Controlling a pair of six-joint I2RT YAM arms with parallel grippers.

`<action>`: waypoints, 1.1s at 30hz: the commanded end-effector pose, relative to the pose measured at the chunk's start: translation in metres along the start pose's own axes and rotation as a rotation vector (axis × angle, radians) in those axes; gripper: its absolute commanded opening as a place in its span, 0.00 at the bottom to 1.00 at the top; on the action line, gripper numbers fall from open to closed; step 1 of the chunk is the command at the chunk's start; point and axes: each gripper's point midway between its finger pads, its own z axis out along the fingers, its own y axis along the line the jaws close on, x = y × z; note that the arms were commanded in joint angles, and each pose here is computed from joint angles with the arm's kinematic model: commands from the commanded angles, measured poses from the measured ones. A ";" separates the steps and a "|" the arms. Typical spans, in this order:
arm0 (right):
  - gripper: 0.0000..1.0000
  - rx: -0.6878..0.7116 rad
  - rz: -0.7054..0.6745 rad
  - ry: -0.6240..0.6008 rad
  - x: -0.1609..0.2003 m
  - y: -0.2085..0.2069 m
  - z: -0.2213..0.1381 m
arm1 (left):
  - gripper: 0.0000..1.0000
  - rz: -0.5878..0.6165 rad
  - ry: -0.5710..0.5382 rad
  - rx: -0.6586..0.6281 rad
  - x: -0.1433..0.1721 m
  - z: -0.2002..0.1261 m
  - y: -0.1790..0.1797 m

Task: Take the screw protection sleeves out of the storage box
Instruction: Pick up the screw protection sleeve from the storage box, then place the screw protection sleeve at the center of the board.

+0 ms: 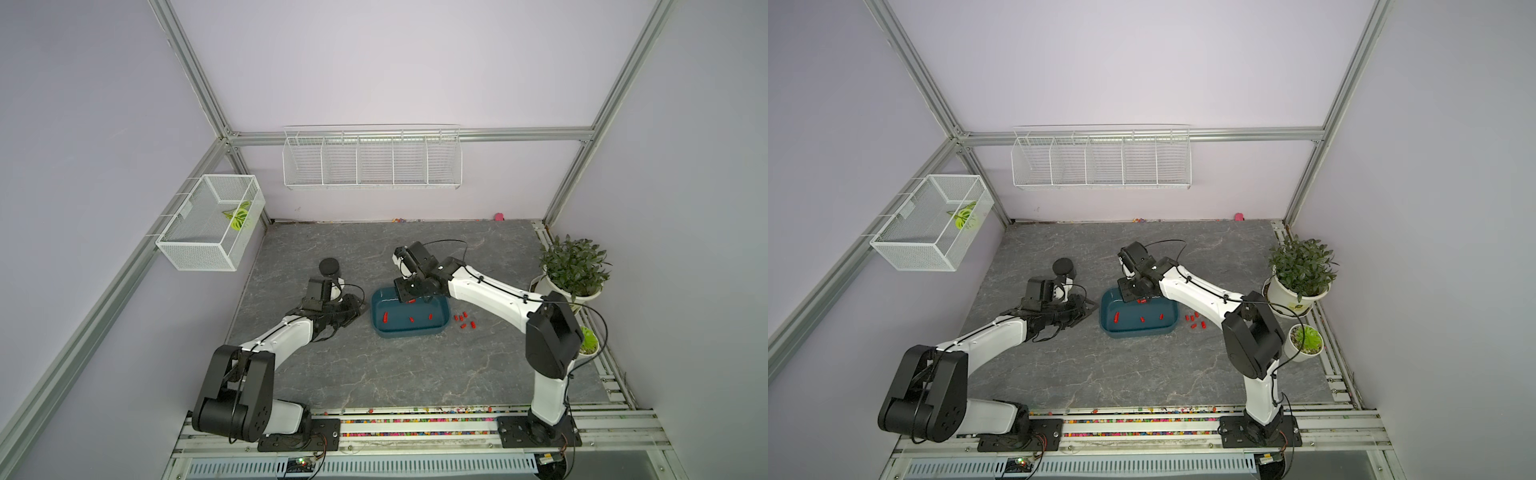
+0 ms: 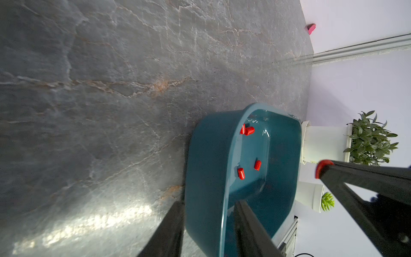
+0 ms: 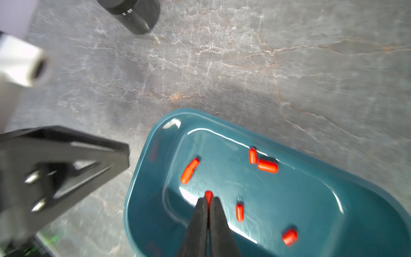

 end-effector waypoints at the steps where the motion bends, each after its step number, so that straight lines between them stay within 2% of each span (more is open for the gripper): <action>1: 0.08 -0.008 0.002 0.048 0.019 -0.015 -0.023 | 0.43 0.006 -0.004 0.009 -0.004 0.001 -0.001; 8: 0.09 0.037 0.031 0.043 0.050 -0.049 -0.063 | 0.43 0.004 0.001 0.009 -0.004 0.002 -0.002; 16: 0.10 0.145 0.131 0.035 0.096 -0.100 -0.088 | 0.43 0.006 0.010 0.011 -0.004 0.003 -0.002; 24: 0.11 0.180 0.188 0.078 0.126 -0.129 -0.084 | 0.43 0.004 0.013 0.011 -0.004 0.004 -0.002; 33: 0.12 0.232 0.322 0.094 0.145 -0.171 -0.068 | 0.43 0.002 0.016 0.007 -0.004 0.005 -0.001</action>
